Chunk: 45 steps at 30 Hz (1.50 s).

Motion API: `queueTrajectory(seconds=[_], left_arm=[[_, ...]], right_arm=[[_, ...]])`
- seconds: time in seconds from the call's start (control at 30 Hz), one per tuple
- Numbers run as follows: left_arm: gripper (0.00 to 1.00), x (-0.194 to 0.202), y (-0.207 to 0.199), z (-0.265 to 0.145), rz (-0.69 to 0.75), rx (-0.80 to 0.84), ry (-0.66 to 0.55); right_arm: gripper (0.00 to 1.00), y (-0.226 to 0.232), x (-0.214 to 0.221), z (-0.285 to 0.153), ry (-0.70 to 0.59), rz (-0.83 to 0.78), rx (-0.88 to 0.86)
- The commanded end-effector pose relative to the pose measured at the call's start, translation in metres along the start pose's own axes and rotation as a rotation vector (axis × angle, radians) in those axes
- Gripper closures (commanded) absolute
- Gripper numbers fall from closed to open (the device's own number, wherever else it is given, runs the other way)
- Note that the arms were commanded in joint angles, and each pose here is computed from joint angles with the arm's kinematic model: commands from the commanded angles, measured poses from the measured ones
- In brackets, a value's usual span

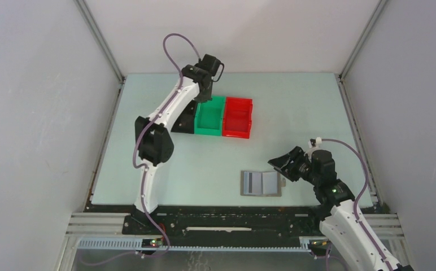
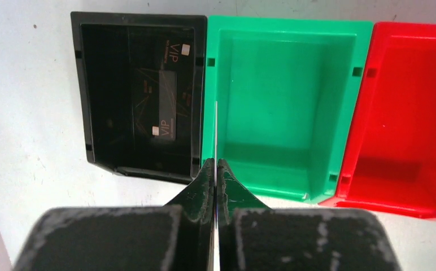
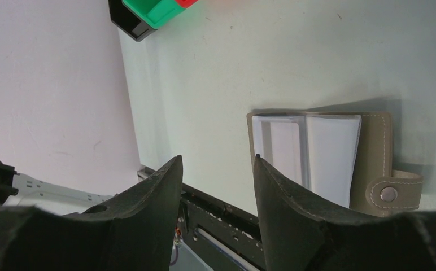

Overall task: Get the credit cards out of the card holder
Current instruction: Place the credit card in the storage box.

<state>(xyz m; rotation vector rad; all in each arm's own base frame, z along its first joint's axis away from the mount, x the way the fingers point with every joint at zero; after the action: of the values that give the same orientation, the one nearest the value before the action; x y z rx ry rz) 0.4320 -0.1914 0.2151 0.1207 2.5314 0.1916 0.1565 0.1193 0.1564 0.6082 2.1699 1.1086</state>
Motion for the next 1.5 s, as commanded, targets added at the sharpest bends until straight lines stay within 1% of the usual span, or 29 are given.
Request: queueTrajectory(seconds=[0.0, 0.37, 0.63, 0.83, 0.87, 1.03, 1.3, 1.37, 1.47], left_arm=[[1.00, -0.012, -0.007, 0.007, -0.014, -0.007, -0.027], [1.00, -0.006, -0.031, 0.051, -0.022, -0.038, -0.016], [1.00, 0.003, -0.040, 0.072, -0.013, -0.062, 0.003], [0.80, 0.008, -0.046, 0.075, -0.011, -0.021, 0.028], [0.78, 0.008, -0.047, 0.074, -0.018, -0.005, 0.031], [0.77, 0.001, -0.052, 0.058, -0.045, 0.067, 0.015], [0.76, -0.016, -0.047, -0.008, -0.090, 0.196, -0.089], [0.76, -0.013, -0.045, -0.027, -0.096, 0.249, -0.109], [0.76, 0.005, -0.038, -0.052, -0.110, 0.334, -0.120]], right_arm=[[0.42, 0.008, -0.005, -0.004, -0.017, -0.023, -0.021], [0.43, 0.015, -0.004, -0.007, -0.006, -0.007, -0.047], [0.43, 0.015, -0.004, -0.013, -0.020, -0.010, -0.042], [0.43, 0.015, -0.003, -0.015, -0.022, -0.010, -0.041], [0.43, 0.015, -0.003, -0.015, -0.022, -0.009, -0.044], [0.43, 0.017, -0.003, -0.018, -0.033, -0.004, -0.049], [0.42, 0.016, -0.003, -0.018, -0.031, -0.008, -0.047], [0.41, 0.021, -0.003, -0.018, -0.019, -0.013, -0.069], [0.41, 0.027, -0.001, -0.015, -0.003, -0.042, -0.072]])
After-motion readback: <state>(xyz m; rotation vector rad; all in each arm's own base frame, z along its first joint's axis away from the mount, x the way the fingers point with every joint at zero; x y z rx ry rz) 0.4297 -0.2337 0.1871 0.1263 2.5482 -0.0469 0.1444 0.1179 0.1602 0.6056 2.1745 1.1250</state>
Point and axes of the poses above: each gripper's point midway between its finger pads, its own z axis out along the fingers, its own y axis along the line the jaws close on, x = y × z, the point moved 6 cm from there along -z, back along the fingers
